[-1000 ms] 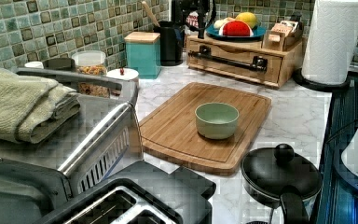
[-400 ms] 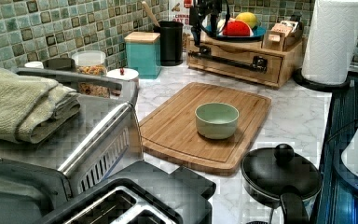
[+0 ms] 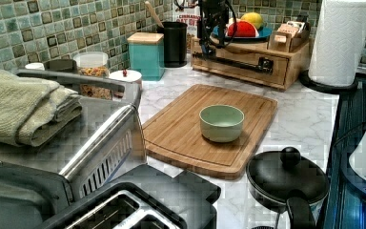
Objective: Open the drawer.
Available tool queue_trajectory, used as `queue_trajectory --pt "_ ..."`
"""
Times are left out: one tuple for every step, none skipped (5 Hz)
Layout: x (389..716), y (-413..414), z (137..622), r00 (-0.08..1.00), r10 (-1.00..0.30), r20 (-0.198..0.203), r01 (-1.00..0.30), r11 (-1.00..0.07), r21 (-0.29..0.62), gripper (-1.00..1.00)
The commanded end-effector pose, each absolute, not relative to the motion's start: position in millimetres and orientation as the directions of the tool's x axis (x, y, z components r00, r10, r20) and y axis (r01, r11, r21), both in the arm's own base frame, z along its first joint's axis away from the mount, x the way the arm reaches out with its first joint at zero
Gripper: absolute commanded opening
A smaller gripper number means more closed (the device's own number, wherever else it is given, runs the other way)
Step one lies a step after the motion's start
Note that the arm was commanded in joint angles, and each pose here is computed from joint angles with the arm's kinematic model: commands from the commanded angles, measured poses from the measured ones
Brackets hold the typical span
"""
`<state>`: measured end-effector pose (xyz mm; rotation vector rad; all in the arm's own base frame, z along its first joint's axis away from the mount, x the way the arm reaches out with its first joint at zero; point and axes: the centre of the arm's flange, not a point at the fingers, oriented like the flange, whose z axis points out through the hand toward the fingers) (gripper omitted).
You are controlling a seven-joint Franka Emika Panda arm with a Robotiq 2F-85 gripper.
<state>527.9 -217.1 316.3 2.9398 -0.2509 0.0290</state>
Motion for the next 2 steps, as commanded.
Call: queue_trajectory --pt "519 -276 329 0.99 -0.115 0.085 -0.133 -0.959 0.25 1.0" --pt "517 -284 315 0.99 -0.134 0.052 -0.142 -0.968 0.207 1.0"
